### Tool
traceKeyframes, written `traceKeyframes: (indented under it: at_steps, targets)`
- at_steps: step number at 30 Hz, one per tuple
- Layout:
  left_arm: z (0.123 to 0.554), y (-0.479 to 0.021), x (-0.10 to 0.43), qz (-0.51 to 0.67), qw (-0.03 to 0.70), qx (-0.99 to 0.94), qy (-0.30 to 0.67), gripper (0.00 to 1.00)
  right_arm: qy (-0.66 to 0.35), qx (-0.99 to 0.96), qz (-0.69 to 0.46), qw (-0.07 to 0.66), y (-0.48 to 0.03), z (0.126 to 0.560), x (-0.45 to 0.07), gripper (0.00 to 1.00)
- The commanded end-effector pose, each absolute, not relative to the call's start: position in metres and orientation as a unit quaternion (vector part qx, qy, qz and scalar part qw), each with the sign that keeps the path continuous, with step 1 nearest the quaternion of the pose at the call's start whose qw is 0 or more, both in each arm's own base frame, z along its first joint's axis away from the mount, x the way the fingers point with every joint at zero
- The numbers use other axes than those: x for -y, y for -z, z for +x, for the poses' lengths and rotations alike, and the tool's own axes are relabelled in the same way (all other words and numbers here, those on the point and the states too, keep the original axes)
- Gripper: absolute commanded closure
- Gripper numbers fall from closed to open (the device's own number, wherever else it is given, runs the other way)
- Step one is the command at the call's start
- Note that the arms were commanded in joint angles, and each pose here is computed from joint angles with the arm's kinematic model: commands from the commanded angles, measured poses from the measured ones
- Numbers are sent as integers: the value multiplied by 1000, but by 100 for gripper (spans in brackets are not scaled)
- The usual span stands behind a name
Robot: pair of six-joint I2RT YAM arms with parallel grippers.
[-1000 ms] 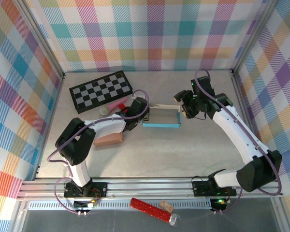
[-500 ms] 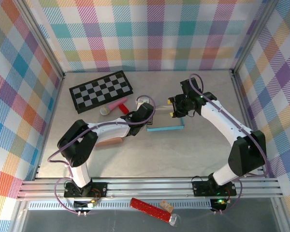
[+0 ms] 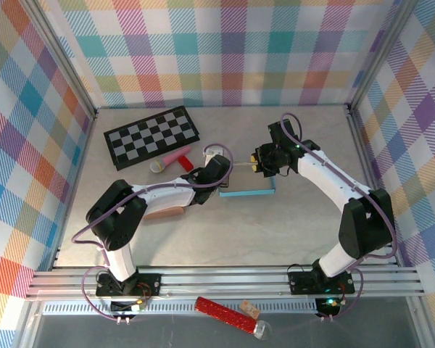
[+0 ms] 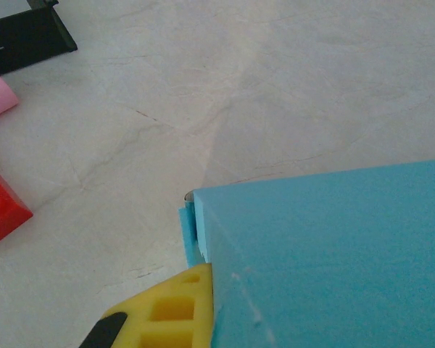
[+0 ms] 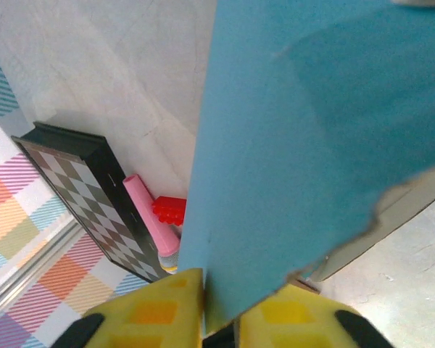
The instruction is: Fold the paper box
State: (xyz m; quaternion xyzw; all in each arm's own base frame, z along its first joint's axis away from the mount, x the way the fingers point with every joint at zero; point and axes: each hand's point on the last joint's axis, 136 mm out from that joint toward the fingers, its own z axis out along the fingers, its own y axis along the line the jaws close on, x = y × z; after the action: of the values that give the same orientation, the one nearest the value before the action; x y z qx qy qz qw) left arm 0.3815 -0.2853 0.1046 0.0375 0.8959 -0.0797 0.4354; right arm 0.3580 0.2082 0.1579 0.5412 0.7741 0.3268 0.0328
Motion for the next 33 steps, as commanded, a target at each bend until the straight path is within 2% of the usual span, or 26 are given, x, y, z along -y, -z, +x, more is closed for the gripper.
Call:
traceKeyframes:
  at_steps: [1,4,8,15,18,21,28,33]
  targets:
    - [367,-98,281,43,416,-905,75,85,-307,-778,548,17,-139,349,-204,86]
    - [361,-100,281,40,401,-911,87,76,-304,-777,551,7,-134,345,-204,92]
    - [348,-111,274,35,395,-913,97,68,-297,-779,553,3,-133,340,-203,93]
    - [312,-132,267,32,367,-920,137,60,-288,-781,554,-2,-128,335,-201,93]
    - [300,-159,266,8,357,-916,180,57,-286,-782,554,-4,-125,335,-201,93]
    - [293,-181,259,-33,332,-921,203,45,-283,-783,554,-4,-124,334,-201,93]
    - [324,-168,264,-162,161,-933,278,46,-276,-791,546,-12,-118,330,-203,92]
    - [344,-143,270,-181,122,-934,283,50,-269,-794,544,-16,-109,325,-203,91]
